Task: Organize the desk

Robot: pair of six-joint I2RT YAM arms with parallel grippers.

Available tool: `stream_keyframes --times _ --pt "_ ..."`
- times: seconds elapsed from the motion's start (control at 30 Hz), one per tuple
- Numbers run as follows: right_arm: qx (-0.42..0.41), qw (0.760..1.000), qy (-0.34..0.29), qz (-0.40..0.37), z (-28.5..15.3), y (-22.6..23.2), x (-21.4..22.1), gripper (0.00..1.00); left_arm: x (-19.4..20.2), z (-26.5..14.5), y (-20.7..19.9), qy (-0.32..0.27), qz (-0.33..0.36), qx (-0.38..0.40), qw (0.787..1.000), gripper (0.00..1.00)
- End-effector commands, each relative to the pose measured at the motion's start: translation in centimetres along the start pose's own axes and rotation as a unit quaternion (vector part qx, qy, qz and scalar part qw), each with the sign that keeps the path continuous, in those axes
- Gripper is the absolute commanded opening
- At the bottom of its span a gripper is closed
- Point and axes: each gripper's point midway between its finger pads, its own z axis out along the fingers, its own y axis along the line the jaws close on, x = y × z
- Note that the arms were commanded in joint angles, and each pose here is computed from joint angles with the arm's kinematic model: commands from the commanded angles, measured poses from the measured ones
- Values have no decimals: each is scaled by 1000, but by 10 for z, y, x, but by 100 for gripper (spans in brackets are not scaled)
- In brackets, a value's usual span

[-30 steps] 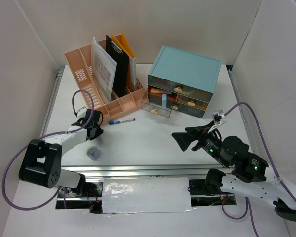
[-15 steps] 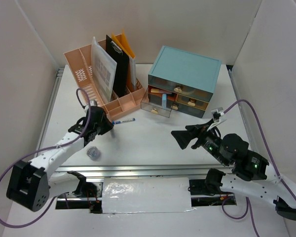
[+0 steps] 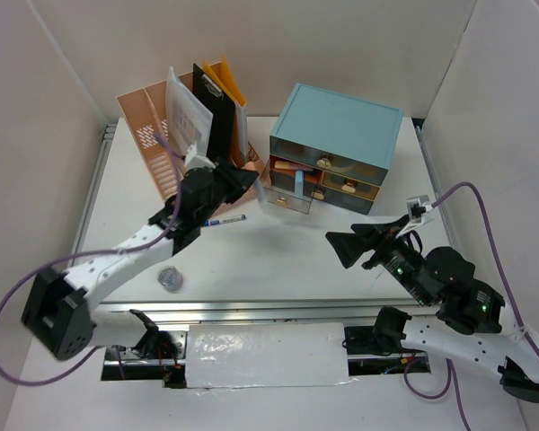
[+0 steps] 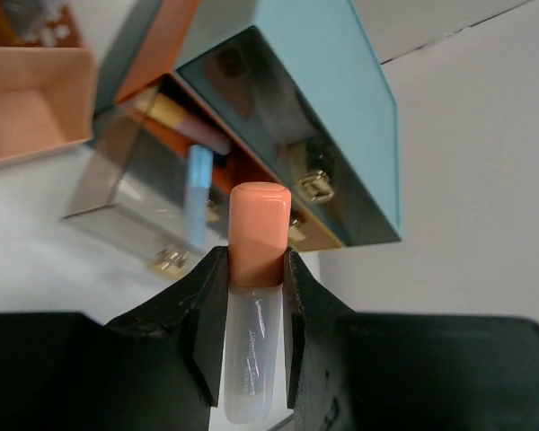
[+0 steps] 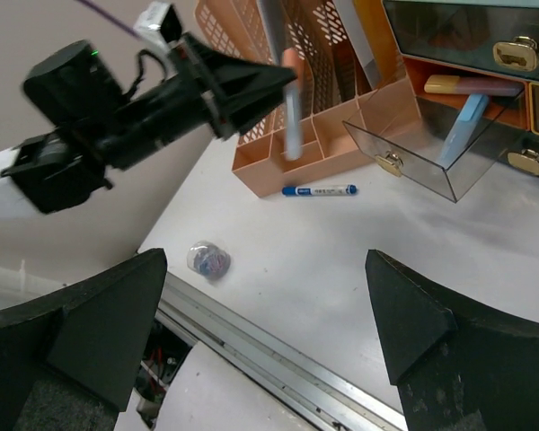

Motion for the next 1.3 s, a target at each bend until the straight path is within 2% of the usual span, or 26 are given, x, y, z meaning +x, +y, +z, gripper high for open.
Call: stream_keyframes --times 0.0,0.03,0.1,0.17,0.23,0.27,0.3,0.37,0.4,0.43,0.53,0.63,0.73,0.77,0.8,0.87,0.9,0.97,1.0,1.07,1.1,1.13,1.17,1.2,1.23,1.27 --pt "2 1000 -16 8 -8 -1 -13 100 -19 38 -71 -44 -68 108 991 0" --pt "7 1000 -12 6 -9 -4 -11 100 -6 58 -60 -31 -68 95 993 0" --pt "11 1000 -14 9 -12 -6 -13 100 -11 74 -74 -41 -76 109 990 0" --pt "14 1000 -16 9 -15 -9 -14 100 -6 94 -63 -50 -77 93 991 2" --pt "13 1000 -18 10 -18 -9 -16 100 -3 109 -57 -54 -80 81 992 13" --pt "13 1000 -20 9 -18 -9 -17 100 -4 114 -56 -60 -71 79 993 21" --pt "12 1000 -20 9 -19 -9 -17 100 -8 118 -64 -64 -69 85 992 42" --pt "11 1000 -19 9 -20 -9 -17 100 2 132 -51 -52 -54 58 996 66" --pt "11 1000 -18 8 -20 -9 -17 100 -1 135 -59 -52 -53 64 995 91" --pt "11 1000 -17 9 -20 -10 -17 100 5 140 -54 -43 -50 57 996 99" --pt "15 1000 -17 9 -21 -12 -16 100 2 135 -79 -34 -38 99 994 100" --pt "18 1000 -22 10 -22 -15 -16 100 -7 116 -102 -31 -15 111 993 99" --pt "17 1000 -23 10 -21 -15 -14 100 -9 93 -99 -27 48 42 998 99" --pt "19 1000 -21 9 -20 -16 -12 100 2 82 -91 -4 74 3 997 97" --pt "18 1000 -21 10 -19 -15 -12 100 1 75 -82 -9 98 -28 995 96" --pt "20 1000 -18 9 -18 -16 -10 100 5 57 -75 5 159 -57 986 93" --pt "19 1000 -19 9 -19 -16 -10 100 21 41 -60 34 190 -88 977 86" --pt "23 999 -21 9 -18 -18 -10 100 37 26 -31 61 235 -121 963 80" --pt "25 999 -22 9 -18 -19 -10 100 47 13 -25 77 251 -125 957 68" --pt "29 999 -25 8 -18 -21 -11 100 65 0 5 105 277 -146 944 60" --pt "34 999 -29 9 -17 -22 -12 100 69 -7 7 113 281 -139 943 41" --pt "36 999 -30 9 -18 -23 -13 100 74 -10 13 123 289 -136 940 34" --pt "37 999 -30 8 -17 -23 -13 100 87 -15 31 145 296 -142 934 16" --pt "40 999 -33 10 -18 -24 -14 100 90 -16 37 150 298 -141 932 5" --pt "39 999 -33 10 -17 -23 -14 100 93 -13 39 149 306 -132 931 0" --pt "40 999 -31 10 -16 -23 -13 100 99 -12 47 160 312 -137 927 0"
